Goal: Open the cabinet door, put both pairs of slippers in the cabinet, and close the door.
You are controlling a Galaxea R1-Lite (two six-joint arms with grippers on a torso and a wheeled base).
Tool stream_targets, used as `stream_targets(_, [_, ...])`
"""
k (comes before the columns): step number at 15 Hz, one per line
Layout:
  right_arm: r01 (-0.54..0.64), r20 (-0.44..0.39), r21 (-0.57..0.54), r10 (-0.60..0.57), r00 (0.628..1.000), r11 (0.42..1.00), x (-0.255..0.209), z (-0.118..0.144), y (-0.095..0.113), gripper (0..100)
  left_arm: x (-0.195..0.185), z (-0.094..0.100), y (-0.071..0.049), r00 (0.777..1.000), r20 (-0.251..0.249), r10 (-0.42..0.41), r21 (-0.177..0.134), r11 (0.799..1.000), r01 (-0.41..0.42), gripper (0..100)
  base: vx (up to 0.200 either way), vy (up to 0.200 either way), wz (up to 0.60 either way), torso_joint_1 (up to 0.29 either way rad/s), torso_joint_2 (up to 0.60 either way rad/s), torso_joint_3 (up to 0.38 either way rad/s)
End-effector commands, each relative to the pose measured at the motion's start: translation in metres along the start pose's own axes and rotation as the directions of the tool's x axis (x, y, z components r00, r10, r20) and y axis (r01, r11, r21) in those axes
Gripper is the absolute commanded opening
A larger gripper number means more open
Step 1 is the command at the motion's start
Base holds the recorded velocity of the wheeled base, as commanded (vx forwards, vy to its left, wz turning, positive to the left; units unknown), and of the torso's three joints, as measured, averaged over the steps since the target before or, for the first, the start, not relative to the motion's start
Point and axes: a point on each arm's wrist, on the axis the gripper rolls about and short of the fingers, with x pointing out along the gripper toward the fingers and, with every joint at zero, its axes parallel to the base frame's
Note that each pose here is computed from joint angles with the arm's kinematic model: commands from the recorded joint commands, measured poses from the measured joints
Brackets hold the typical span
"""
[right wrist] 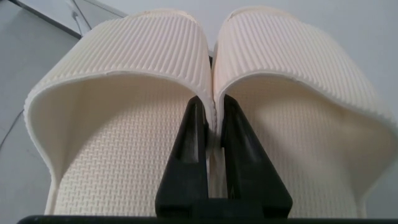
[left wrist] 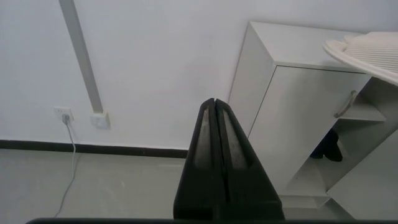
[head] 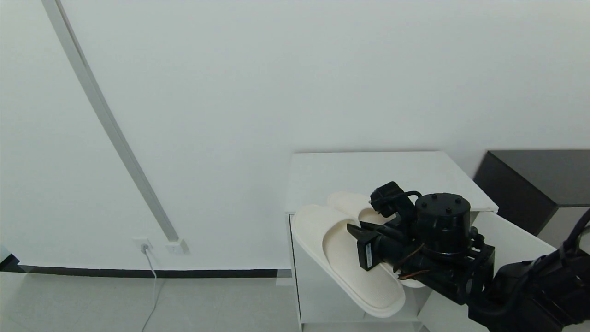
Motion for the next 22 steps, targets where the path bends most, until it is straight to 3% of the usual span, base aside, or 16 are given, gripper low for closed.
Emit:
stream_targets(1, [0.000, -0.005, -0.001, 0.000, 1.000, 1.000, 0.0006, -0.0015, 0.0002, 0, 0.0001, -0.0001, 0.0000, 1.000, -0.001, 0.001, 0.000, 1.000, -0.001, 0, 0.000, -0.200, 0.00, 0.002, 0.01, -0.002])
stream_targets(22, [0.024, -0.004, -0.001, -0.024, 1.000, 1.000, 0.0015, -0.0024, -0.0002, 0, 0.0000, 0.0004, -0.0001, 1.000, 0.000, -0.001, 0.003, 1.000, 0.001, 0, 0.000, -0.190, 0.00, 0.002, 0.00, 0.003])
